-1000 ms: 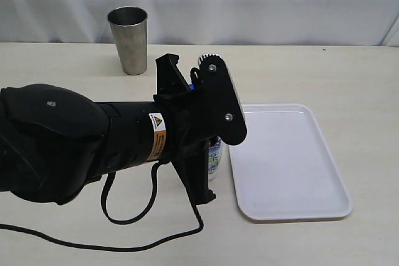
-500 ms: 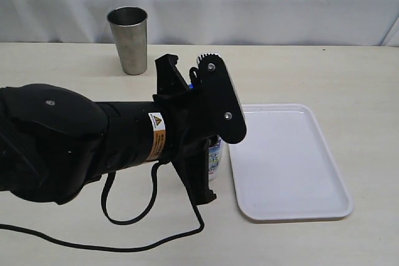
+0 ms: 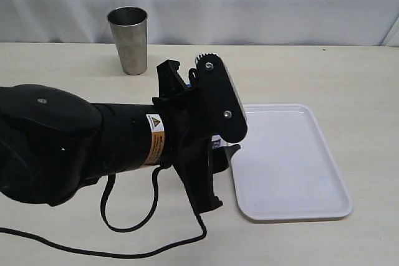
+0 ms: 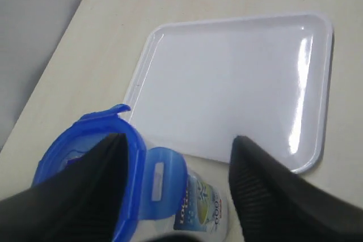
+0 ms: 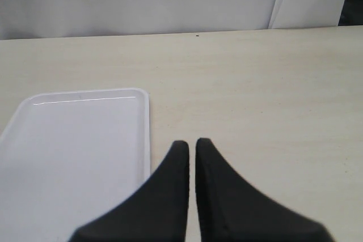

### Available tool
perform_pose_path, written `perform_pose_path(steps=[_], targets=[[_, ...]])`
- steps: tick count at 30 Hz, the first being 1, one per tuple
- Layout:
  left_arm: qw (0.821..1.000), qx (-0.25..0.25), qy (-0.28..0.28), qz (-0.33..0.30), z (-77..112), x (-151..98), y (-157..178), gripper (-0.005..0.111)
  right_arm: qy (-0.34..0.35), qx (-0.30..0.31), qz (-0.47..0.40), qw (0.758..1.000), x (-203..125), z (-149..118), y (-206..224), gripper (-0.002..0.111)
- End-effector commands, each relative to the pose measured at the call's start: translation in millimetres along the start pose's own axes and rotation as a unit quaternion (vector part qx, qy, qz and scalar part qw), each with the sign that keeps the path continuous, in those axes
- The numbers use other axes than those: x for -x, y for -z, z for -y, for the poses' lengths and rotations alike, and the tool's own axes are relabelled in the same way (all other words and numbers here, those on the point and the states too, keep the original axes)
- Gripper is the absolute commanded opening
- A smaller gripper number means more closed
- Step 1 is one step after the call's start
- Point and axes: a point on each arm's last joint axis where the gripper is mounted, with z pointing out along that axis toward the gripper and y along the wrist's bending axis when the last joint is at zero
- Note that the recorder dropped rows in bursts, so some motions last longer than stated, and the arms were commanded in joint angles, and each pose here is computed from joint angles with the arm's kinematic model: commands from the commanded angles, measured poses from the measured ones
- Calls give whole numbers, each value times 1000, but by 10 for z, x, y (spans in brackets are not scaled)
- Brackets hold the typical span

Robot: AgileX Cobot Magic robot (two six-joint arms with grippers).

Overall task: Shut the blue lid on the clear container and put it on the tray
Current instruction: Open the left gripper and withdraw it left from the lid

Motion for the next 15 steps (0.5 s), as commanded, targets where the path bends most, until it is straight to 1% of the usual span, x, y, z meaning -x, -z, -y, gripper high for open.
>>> perform_pose_path(steps=[1,2,3,6,7,8,9,12,13,15], targets=[[999,9,42,27,-64,86,194,53,0,-1,8,1000,11,1,3,5],[998,10,54,30,-76,98,225,53,0,-1,8,1000,11,1,3,5],[996,11,83,36,-95,119,281,52,0,-1,8,1000,11,1,3,5],[991,13,123,52,-135,165,398,52,0,-1,8,1000,11,1,3,5],[989,14,135,60,-153,184,451,49,0,-1,8,1000,11,1,3,5],[988,16,144,60,-160,180,481,44,0,-1,8,1000,11,1,3,5],[987,28,147,56,-180,150,547,31,0,-1,8,1000,11,1,3,5],[987,57,143,34,-212,41,645,4,0,-1,8,1000,11,1,3,5],[988,66,136,25,-214,-4,675,0,0,-1,8,1000,11,1,3,5],[990,70,123,21,-197,-67,721,0,0,-1,8,1000,11,1,3,5]])
